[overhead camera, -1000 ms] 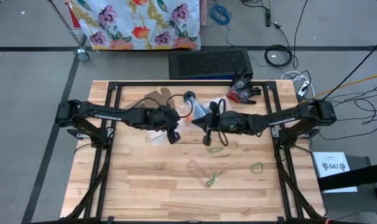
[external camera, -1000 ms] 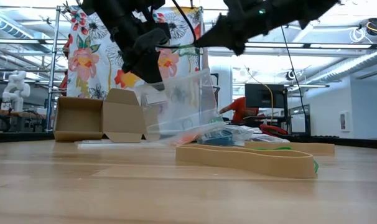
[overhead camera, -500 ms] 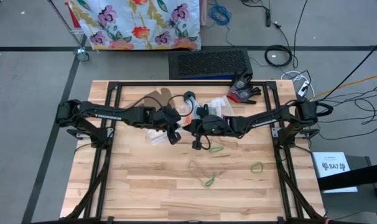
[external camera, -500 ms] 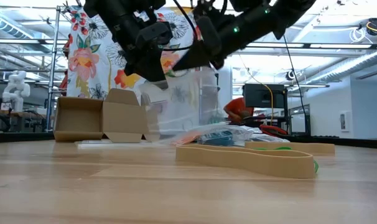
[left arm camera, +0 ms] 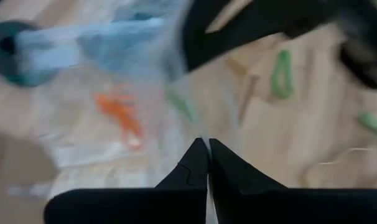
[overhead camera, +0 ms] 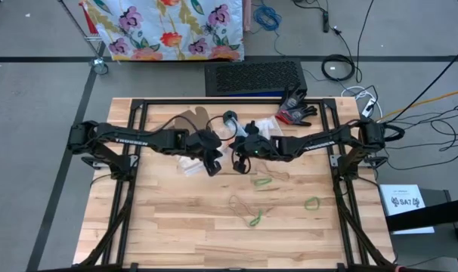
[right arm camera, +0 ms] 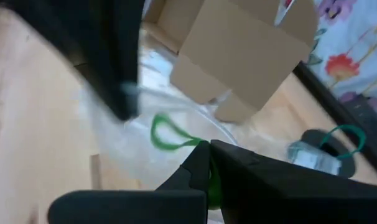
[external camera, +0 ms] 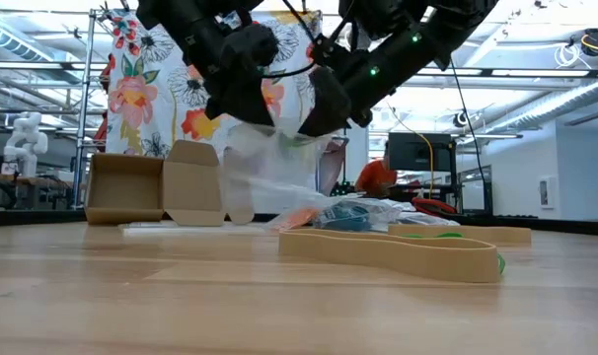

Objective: Sort rubber bands
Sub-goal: Put the green rubber band into the transparent zip bag

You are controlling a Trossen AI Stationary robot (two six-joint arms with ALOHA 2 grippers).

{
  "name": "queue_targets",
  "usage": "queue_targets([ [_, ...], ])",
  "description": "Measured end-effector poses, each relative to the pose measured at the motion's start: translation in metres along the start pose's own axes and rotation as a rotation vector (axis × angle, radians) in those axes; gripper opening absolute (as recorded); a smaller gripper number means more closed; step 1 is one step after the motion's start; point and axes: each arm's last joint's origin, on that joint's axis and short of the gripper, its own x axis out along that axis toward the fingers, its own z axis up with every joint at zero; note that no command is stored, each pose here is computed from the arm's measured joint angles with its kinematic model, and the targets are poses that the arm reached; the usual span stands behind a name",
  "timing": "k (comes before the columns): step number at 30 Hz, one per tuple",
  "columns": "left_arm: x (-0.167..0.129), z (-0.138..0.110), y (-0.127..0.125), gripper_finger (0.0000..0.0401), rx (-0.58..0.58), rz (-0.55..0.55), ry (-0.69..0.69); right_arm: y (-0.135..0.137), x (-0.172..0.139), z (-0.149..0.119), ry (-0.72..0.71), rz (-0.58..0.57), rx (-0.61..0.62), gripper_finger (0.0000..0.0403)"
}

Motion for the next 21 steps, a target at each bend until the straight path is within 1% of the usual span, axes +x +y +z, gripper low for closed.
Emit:
queue_targets([
  [2, 0.000, 0.003, -0.002, 0.0006, 0.020, -0.054, -0.023, 0.000, 0.000, 0.003, -0.028, -0.015, -0.026, 0.0000],
  [4, 0.000, 0.006, -0.004, 0.0006, 0.022, -0.080, -0.052, 0.000, 0.000, 0.005, -0.048, -0.007, -0.044, 0.0000],
  [5, 0.000, 0.007, -0.005, 0.0006, 0.023, -0.084, -0.062, 0.001, 0.000, 0.005, -0.045, 0.029, -0.048, 0.0000],
  [7, 0.000, 0.008, -0.004, 0.0006, 0.022, -0.083, -0.072, 0.002, 0.001, 0.002, -0.020, 0.160, -0.048, 0.0000],
  [9, 0.000, 0.008, -0.002, 0.0006, 0.014, -0.047, -0.077, 0.001, 0.001, -0.003, 0.045, 0.283, -0.006, 0.0000],
  [10, 0.000, 0.008, -0.001, 0.0006, 0.008, -0.027, -0.080, 0.000, 0.001, -0.007, 0.094, 0.308, 0.029, 0.0000],
  [12, 0.000, 0.009, 0.001, 0.0006, 0.003, 0.002, -0.087, -0.003, 0.000, -0.016, 0.202, 0.329, 0.098, 0.0000],
  [14, 0.000, 0.009, 0.002, 0.0006, -0.017, 0.018, -0.093, -0.006, 0.000, -0.021, 0.264, 0.331, 0.142, 0.0000],
  [17, 0.000, 0.009, 0.002, 0.0006, -0.024, 0.023, -0.094, -0.007, 0.000, -0.020, 0.256, 0.319, 0.150, 0.0000],
  [21, 0.000, 0.007, 0.003, 0.0006, -0.023, 0.030, -0.073, -0.006, -0.001, -0.010, 0.153, 0.346, 0.109, 0.0010],
])
